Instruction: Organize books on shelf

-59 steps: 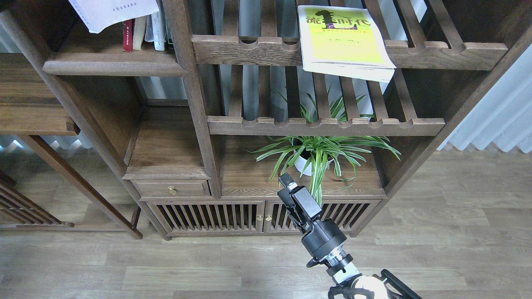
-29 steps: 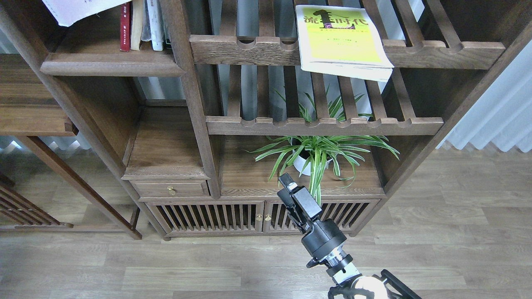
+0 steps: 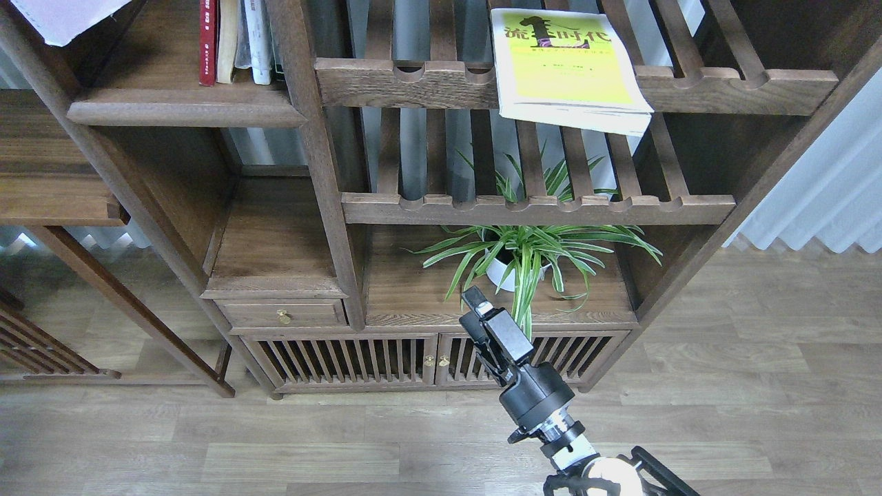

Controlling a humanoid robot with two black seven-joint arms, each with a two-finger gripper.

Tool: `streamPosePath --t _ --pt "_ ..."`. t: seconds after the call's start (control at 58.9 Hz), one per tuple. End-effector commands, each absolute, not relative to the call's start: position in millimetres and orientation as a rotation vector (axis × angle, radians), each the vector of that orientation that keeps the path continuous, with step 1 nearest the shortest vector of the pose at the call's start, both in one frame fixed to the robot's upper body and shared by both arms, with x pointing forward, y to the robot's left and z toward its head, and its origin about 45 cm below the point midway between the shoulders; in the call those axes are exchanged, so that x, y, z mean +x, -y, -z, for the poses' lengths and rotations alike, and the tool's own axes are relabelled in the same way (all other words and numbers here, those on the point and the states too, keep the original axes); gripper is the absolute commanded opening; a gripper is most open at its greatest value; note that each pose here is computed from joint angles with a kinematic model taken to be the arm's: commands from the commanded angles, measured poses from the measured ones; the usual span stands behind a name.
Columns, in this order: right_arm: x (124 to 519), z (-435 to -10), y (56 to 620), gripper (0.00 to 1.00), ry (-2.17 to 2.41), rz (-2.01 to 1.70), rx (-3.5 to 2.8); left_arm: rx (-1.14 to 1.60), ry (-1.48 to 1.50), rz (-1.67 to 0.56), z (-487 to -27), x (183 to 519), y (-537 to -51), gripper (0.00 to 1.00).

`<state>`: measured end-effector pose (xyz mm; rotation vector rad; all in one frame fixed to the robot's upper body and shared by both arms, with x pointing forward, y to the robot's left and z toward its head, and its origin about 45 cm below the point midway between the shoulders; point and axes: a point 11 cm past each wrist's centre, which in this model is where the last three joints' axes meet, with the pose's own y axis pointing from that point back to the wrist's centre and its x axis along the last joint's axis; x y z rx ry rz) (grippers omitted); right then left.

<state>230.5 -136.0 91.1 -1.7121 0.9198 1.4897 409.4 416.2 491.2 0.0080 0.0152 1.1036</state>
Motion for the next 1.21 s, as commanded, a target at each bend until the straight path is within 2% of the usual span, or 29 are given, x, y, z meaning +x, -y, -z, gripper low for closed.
streamPosePath --t 0.0,0.374,0.833,1.189 --pt "230.3 -91.1 135.8 0.98 -0.919 -1.491 -1.712 0.031 -0.001 -1.112 -486.5 413.0 -413.5 0.02" --pt "230.3 -90.9 136.7 0.98 -0.922 -1.489 -1.71 0.055 -0.006 -1.131 -469.3 436.0 -400.8 0.02" --pt "231.5 -91.0 140.7 0.98 -0.932 -1.48 -1.698 0.082 -0.011 -1.113 -457.3 474.7 -357.5 0.02" --pt "230.9 -91.1 140.3 0.98 -0.932 -1.481 -1.697 0.119 -0.078 -1.119 -427.8 493.4 -340.7 0.02"
